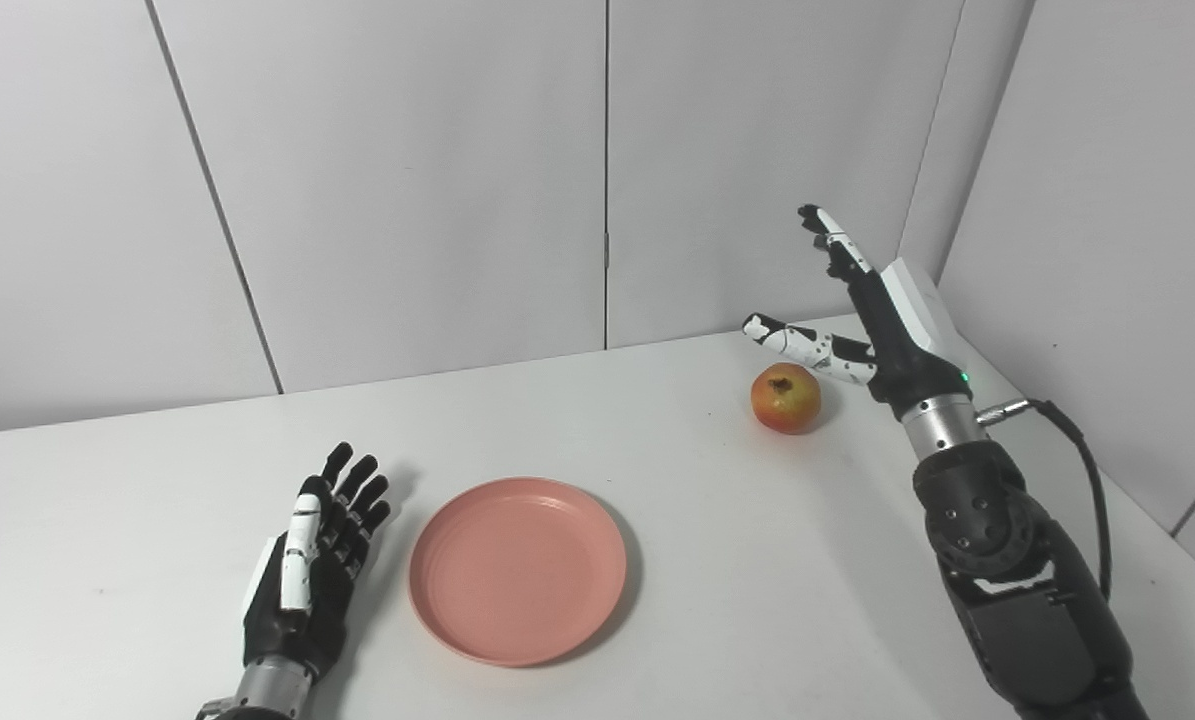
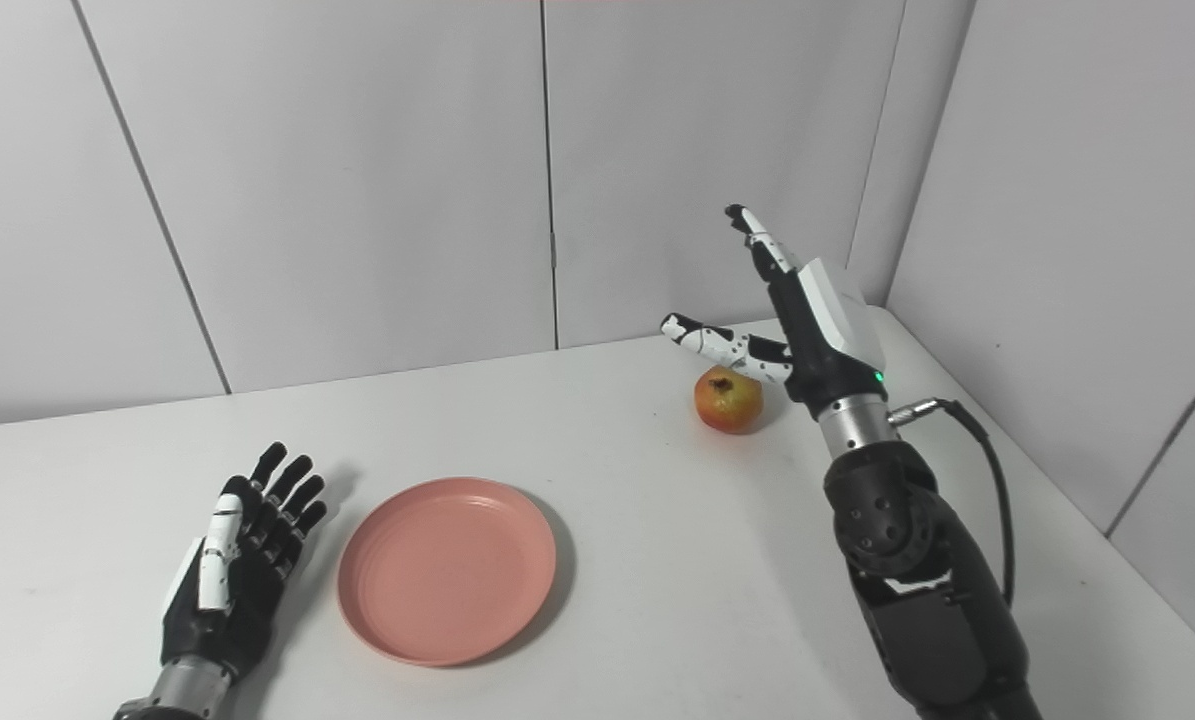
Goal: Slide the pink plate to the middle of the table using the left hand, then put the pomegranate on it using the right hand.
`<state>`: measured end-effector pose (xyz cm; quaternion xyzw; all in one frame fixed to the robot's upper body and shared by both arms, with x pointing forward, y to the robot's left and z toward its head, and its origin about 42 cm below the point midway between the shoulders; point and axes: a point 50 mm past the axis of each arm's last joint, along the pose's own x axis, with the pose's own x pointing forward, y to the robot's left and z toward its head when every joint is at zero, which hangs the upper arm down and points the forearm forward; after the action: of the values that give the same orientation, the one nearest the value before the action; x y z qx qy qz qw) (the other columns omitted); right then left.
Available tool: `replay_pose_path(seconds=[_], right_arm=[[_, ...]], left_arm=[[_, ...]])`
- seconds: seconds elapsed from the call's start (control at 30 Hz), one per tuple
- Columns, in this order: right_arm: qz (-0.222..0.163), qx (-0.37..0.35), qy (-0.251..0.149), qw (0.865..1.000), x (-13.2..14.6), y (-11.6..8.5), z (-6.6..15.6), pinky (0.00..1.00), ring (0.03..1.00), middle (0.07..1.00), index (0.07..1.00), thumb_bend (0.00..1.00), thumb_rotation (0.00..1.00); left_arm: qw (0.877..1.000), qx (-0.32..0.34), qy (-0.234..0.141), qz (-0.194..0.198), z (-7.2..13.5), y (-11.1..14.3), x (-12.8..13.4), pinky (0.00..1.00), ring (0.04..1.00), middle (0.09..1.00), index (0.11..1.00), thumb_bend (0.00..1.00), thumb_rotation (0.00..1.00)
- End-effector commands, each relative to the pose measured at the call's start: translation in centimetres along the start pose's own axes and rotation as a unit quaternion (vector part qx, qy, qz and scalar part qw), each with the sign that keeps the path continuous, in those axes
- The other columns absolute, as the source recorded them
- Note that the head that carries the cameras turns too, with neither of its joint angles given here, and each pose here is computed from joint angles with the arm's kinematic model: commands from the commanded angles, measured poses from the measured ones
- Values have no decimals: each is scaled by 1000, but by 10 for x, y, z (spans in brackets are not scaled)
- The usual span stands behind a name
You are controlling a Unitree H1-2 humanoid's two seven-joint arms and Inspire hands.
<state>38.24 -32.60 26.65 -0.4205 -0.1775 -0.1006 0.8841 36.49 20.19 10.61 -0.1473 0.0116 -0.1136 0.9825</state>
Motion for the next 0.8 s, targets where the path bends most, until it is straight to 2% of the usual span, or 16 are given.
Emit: replay_pose_path(seconds=[0.0,0.13,0.33,0.5,0.73,0.77], right_arm=[[-37,-35,-29,998,21,-20,13,819,897,933,931,868,665],[-23,-69,2,997,24,-14,3,808,917,960,964,909,607],[8,-93,46,995,29,-1,-11,695,882,984,998,966,520],[32,-106,60,992,32,11,-17,699,877,981,986,980,463],[61,-119,73,988,35,22,-21,706,886,985,989,987,475],[64,-120,77,988,36,23,-22,682,875,983,987,992,482]], left_arm=[[1000,-1,28,7,-11,12,-8,967,947,947,947,352,1000],[1000,-4,28,5,-10,14,-8,971,952,952,950,347,1000],[1000,-4,29,3,-9,16,-10,975,958,956,952,348,1000],[1000,-2,31,3,-9,16,-10,976,958,955,952,349,1000],[1000,-1,29,1,-7,17,-13,978,958,956,952,355,1000],[1000,0,29,1,-6,16,-13,975,956,955,951,355,1000]])
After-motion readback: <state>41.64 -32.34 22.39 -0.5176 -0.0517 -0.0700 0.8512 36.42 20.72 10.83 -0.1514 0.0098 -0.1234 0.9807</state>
